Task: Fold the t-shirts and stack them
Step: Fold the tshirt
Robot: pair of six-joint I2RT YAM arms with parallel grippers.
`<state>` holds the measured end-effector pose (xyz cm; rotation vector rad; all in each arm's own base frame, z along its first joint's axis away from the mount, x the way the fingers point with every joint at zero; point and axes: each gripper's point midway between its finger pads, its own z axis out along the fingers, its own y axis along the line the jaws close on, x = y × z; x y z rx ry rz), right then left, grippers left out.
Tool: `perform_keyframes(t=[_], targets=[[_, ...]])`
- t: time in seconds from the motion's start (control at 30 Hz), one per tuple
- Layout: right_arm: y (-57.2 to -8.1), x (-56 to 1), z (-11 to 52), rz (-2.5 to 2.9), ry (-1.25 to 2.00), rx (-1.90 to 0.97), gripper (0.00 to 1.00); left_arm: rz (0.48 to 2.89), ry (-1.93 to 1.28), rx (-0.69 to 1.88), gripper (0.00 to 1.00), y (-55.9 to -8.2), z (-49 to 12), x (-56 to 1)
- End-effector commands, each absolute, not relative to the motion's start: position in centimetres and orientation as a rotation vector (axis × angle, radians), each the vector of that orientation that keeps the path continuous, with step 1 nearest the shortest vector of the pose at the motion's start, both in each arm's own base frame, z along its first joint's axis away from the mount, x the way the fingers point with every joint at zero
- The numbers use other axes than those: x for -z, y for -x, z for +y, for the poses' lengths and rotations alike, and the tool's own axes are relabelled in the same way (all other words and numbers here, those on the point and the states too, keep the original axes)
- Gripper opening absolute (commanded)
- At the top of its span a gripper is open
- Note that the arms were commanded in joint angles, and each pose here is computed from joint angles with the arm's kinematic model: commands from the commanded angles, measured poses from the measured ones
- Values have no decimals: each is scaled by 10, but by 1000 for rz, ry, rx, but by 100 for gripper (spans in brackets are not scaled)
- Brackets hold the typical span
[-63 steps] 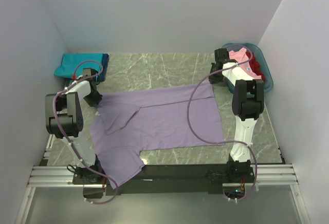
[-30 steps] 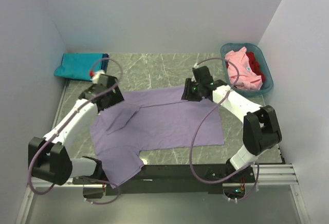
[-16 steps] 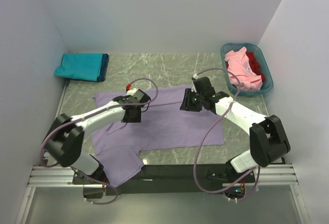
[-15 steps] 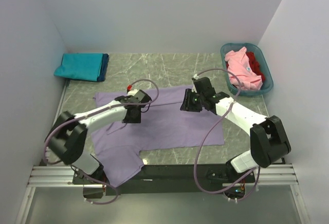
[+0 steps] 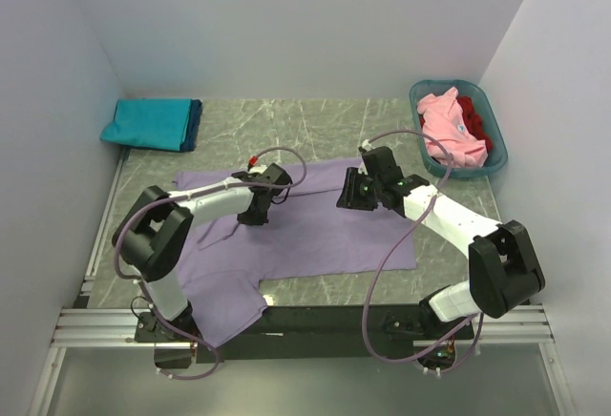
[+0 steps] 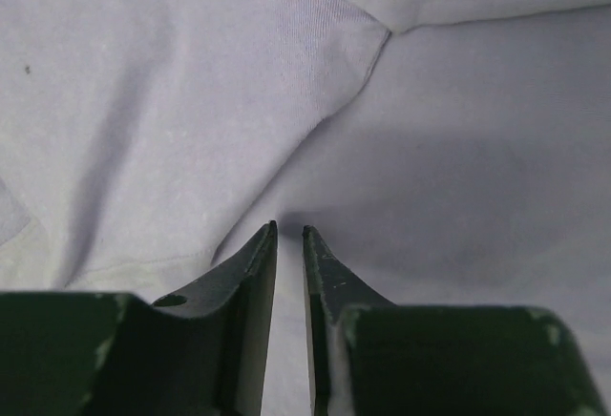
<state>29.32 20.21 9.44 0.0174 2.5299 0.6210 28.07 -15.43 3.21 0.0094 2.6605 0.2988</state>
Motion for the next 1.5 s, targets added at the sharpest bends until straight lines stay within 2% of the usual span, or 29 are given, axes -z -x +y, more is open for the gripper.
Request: perform_keyframes(t=[0.0,0.43,0.83,1.33,1.47], targets=[[-301,-105,202,2482,-24,-621,44,2645,-37,-344,23,-290,-154,-30],[-301,-100,202,2500,-16,-615,44,2604,3,-489,22,-298,-120,-41],[-299,-94,207,2525,0,-644,42,2532,35,-598,26,-323,-91,-58],[-295,-90,213,2539,34,-682,41,2493,78,-675,37,-367,-70,-60],[-294,-93,215,2531,47,-699,41,2462,123,-672,48,-370,-68,-74]])
